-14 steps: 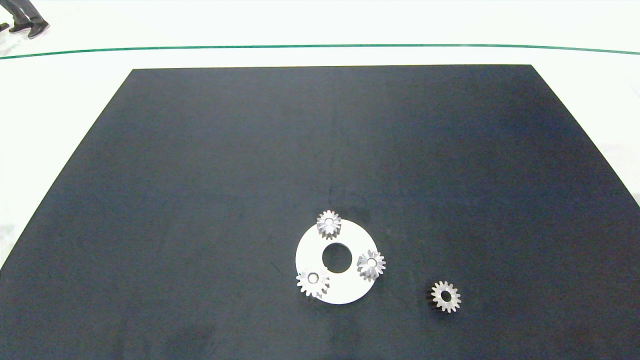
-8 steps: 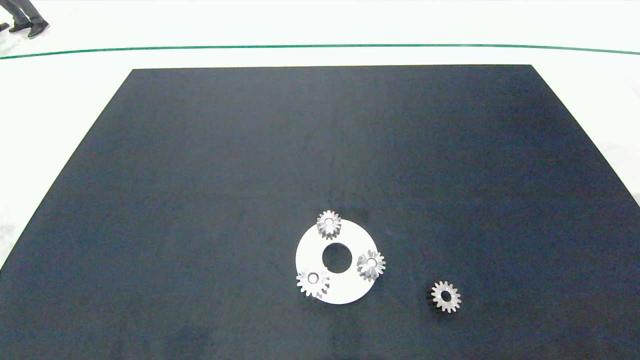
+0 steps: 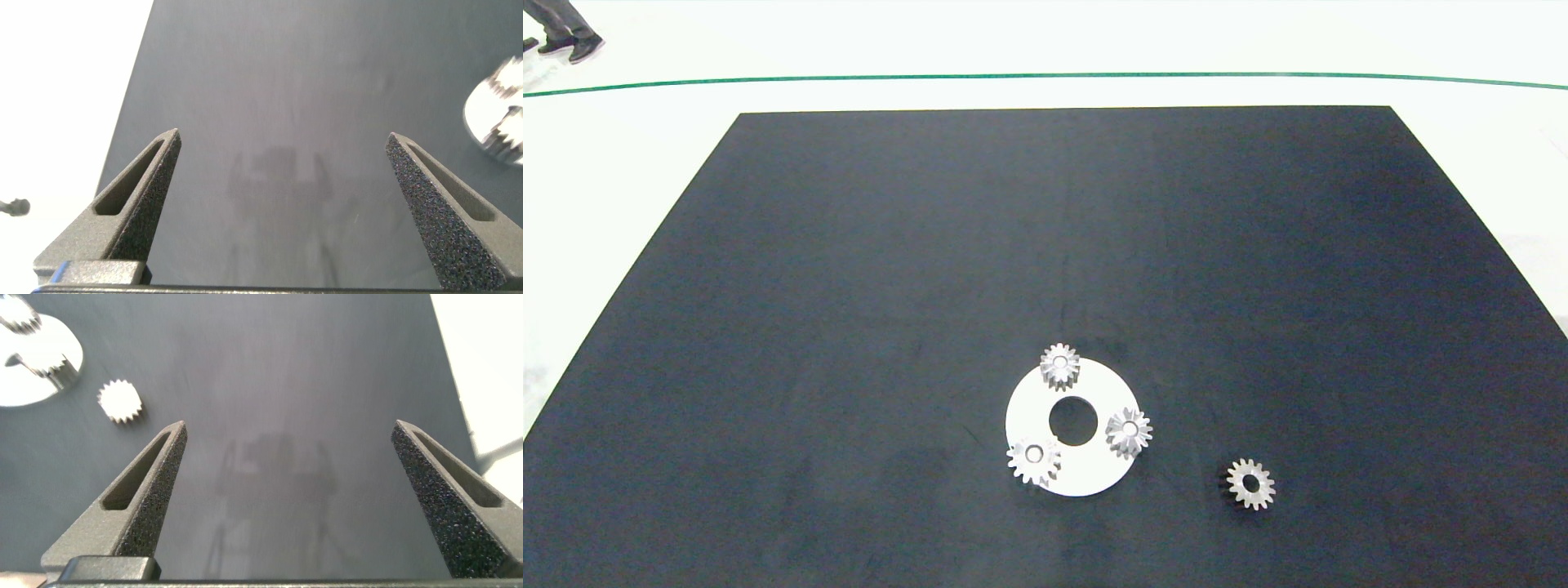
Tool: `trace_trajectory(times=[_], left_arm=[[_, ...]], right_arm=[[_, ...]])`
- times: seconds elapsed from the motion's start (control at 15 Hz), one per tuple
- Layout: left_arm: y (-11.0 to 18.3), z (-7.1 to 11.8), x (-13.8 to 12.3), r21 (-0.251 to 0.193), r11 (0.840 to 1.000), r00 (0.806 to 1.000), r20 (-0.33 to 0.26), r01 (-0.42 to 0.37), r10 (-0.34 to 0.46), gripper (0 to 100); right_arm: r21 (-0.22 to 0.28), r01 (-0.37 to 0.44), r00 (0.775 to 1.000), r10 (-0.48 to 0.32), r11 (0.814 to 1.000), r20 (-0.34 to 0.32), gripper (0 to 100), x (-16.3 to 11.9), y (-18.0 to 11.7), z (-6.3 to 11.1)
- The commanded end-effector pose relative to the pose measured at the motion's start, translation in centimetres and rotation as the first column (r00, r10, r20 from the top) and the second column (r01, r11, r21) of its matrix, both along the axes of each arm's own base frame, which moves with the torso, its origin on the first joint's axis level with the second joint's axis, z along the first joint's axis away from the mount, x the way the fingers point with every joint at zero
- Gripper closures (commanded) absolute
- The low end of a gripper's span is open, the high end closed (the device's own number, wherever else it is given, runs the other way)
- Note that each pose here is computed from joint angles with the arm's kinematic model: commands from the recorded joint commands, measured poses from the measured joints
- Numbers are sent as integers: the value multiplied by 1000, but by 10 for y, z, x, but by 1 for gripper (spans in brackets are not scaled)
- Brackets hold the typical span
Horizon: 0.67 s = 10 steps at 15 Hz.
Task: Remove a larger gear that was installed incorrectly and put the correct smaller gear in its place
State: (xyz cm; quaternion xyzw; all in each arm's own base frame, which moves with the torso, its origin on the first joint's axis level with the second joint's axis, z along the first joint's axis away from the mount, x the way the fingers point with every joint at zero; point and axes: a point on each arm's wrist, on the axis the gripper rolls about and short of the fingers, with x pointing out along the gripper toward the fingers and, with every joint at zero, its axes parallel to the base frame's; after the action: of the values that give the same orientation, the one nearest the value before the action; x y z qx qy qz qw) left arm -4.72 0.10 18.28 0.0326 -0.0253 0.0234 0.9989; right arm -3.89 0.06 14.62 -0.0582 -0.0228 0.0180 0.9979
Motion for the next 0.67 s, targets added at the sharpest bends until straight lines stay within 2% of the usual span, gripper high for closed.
trace_trajectory(times=[0.07, 0.13, 0.2, 0.27, 0.33, 0.4, 0.47, 0.53, 0.6, 0.67], left_arm=[[0, 112, 68, 98, 994, 919, -395, 40, 2, 0], [0, 114, 89, 136, 988, 880, -474, 69, 4, 0], [-2, 110, 107, 145, 983, 846, -533, 116, -21, 0], [-11, 105, 123, 137, 964, 800, -591, 229, -106, 0], [-24, 99, 136, 125, 928, 729, -658, 351, -187, 0], [-31, 96, 143, 120, 908, 686, -696, 402, -212, 0], [-45, 92, 156, 115, 870, 623, -743, 480, -245, 0], [-65, 87, 168, 112, 814, 558, -780, 570, -284, 0], [-76, 84, 177, 106, 797, 528, -799, 595, -288, 0], [-90, 80, 183, 104, 763, 496, -813, 638, -305, 0]], right_arm=[[-87, -58, 985, 43, 995, -165, 0, 49, 1, 113], [-85, -69, 975, 49, 994, -219, 0, 71, 2, 131], [-81, -81, 963, 57, 993, -263, 0, 89, 2, 144], [-73, -110, 949, 83, 991, -303, 0, 103, 3, 152], [-66, -154, 933, 124, 986, -338, 0, 111, 7, 154], [-64, -177, 927, 145, 982, -346, 0, 112, 8, 154], [-54, -202, 921, 171, 978, -350, 0, 112, 10, 153], [-50, -231, 920, 201, 972, -337, 0, 112, 13, 157], [-51, -236, 921, 207, 970, -330, 0, 111, 13, 159], [-51, -238, 922, 209, 970, -325, 0, 111, 13, 160]])
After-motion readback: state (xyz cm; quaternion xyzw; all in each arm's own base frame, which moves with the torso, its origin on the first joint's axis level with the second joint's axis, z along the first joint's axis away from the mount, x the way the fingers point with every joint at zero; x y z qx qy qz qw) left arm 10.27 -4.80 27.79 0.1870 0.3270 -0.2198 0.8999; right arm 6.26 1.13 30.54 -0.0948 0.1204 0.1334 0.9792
